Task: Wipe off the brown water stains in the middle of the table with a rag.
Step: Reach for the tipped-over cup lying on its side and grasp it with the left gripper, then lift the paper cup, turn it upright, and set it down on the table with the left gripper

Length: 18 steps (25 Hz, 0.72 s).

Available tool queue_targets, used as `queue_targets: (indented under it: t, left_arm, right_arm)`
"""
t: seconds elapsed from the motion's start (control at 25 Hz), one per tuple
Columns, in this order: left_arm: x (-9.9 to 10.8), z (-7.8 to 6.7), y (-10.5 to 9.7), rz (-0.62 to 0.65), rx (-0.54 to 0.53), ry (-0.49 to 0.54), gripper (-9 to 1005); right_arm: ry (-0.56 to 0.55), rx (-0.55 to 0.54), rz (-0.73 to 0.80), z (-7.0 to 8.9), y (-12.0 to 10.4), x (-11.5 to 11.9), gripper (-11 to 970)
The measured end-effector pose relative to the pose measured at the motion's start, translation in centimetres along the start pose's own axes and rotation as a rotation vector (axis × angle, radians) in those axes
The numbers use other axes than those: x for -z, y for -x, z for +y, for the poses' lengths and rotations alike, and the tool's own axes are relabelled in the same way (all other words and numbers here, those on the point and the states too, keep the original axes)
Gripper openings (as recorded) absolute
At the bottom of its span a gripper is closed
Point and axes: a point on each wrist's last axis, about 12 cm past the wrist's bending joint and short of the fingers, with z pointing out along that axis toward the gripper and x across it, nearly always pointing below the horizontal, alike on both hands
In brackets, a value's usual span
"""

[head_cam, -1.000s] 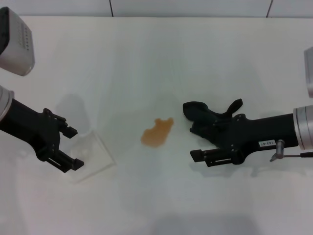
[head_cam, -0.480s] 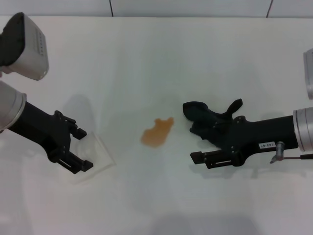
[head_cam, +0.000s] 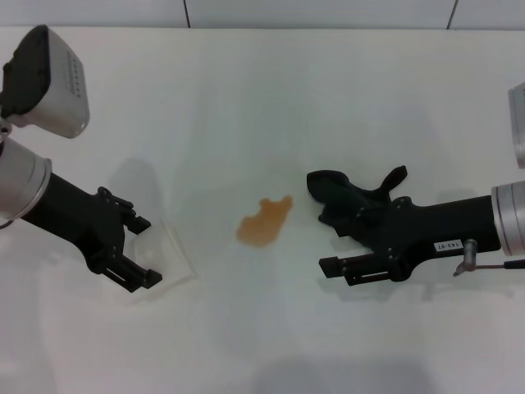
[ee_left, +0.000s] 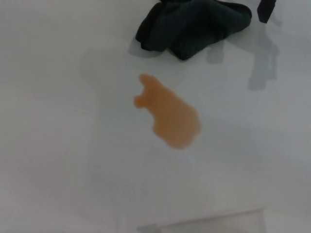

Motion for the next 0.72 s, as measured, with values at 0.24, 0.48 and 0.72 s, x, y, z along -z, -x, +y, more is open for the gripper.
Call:
queue_targets:
  t: [0.24,0.48,0.72]
  left_arm:
    - [-0.41,-0.10,-0.14,0.000,0.005,-0.009,894]
    - [-0.49,0.05,-0.26,-0.002,0.010,0.005,886]
    - [-0.49,0.23,-0.28,-0.004,0.021,0.022,810]
  right_arm:
    - [0.001,0.000,0.000,0.02,0.00,0.00,706]
    - [0.002,0.000,0.001,0.03,0.00,0.00,707]
    - [0.004,0.000,0.001,0.04,-0.01,0.00,707]
